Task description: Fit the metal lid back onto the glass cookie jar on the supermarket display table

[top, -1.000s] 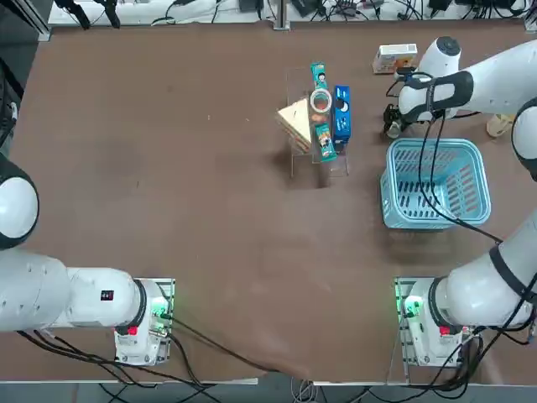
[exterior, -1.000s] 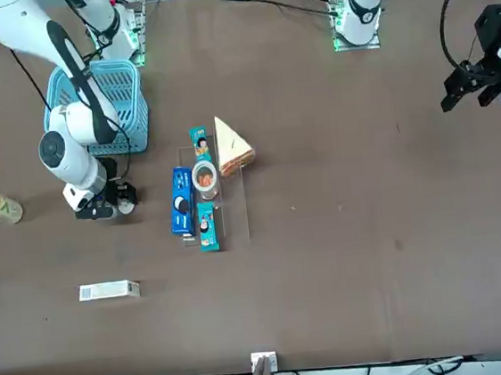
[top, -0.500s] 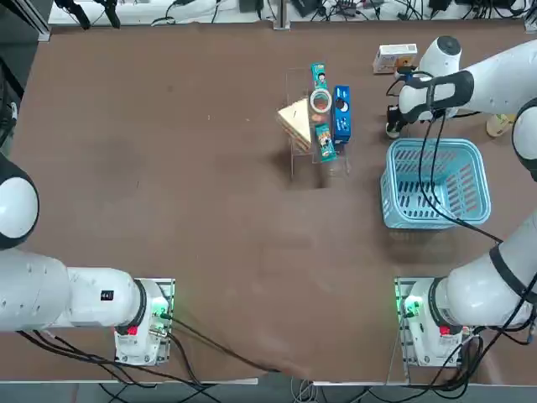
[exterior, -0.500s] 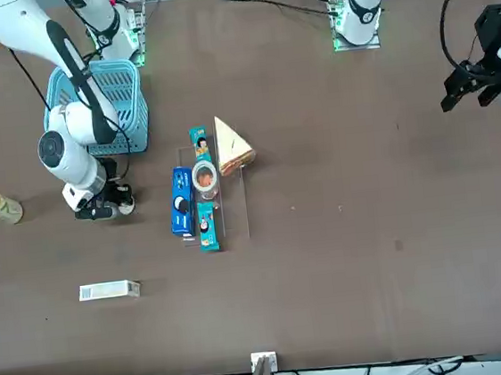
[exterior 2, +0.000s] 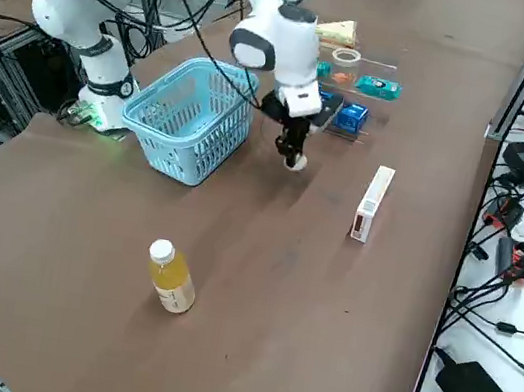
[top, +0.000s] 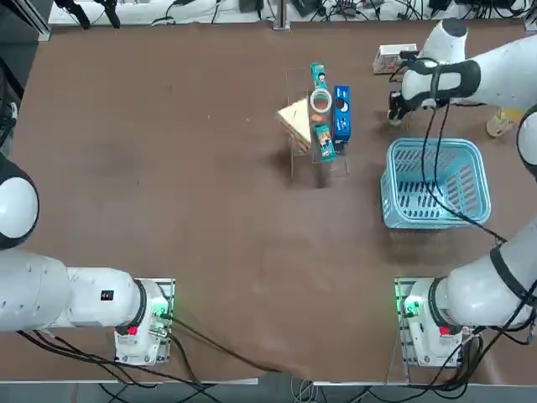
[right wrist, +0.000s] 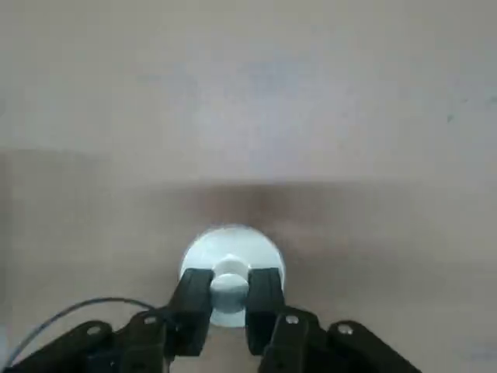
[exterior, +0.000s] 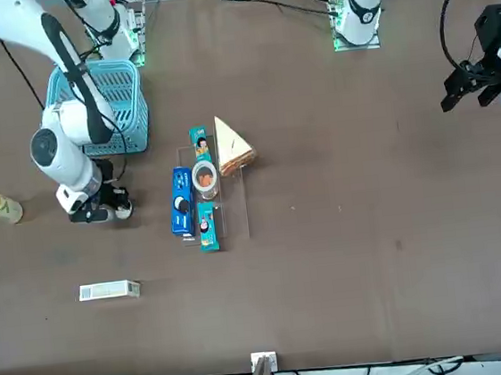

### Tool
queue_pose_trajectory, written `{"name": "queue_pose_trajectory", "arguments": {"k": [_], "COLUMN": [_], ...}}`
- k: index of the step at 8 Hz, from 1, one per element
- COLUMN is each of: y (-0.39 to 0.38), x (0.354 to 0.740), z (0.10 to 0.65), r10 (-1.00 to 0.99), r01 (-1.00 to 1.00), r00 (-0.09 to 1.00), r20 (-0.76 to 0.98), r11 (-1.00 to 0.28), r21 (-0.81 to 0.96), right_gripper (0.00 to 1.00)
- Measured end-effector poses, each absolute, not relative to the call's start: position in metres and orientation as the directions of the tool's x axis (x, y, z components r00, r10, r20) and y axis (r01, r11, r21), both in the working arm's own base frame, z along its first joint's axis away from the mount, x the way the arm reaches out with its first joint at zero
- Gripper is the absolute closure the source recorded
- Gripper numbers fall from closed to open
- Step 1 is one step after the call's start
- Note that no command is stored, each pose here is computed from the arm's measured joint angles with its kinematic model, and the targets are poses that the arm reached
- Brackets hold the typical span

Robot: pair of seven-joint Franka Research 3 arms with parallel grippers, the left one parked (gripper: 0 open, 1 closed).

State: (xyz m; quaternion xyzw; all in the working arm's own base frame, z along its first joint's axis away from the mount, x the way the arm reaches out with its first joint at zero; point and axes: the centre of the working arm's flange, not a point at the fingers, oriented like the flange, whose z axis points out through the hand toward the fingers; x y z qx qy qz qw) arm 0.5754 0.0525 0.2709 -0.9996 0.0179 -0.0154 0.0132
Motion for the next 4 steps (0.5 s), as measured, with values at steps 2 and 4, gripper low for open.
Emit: {"name": "queue_pose_trajectory", "arguments": {"k": [2,4], "y": [0.098,0.170], "x": [0.601,0.600], "z": [0.350,0.386], "r10": [-0.140,-0.293], "r01": [-0.140,-0.292], "r00": [0.990,0.956], "r20": [0.004,0.021], "r11": [-0.990,-0.955], "r21": [-0.031,-0.050], "right_gripper": [0.73,0.73]}}
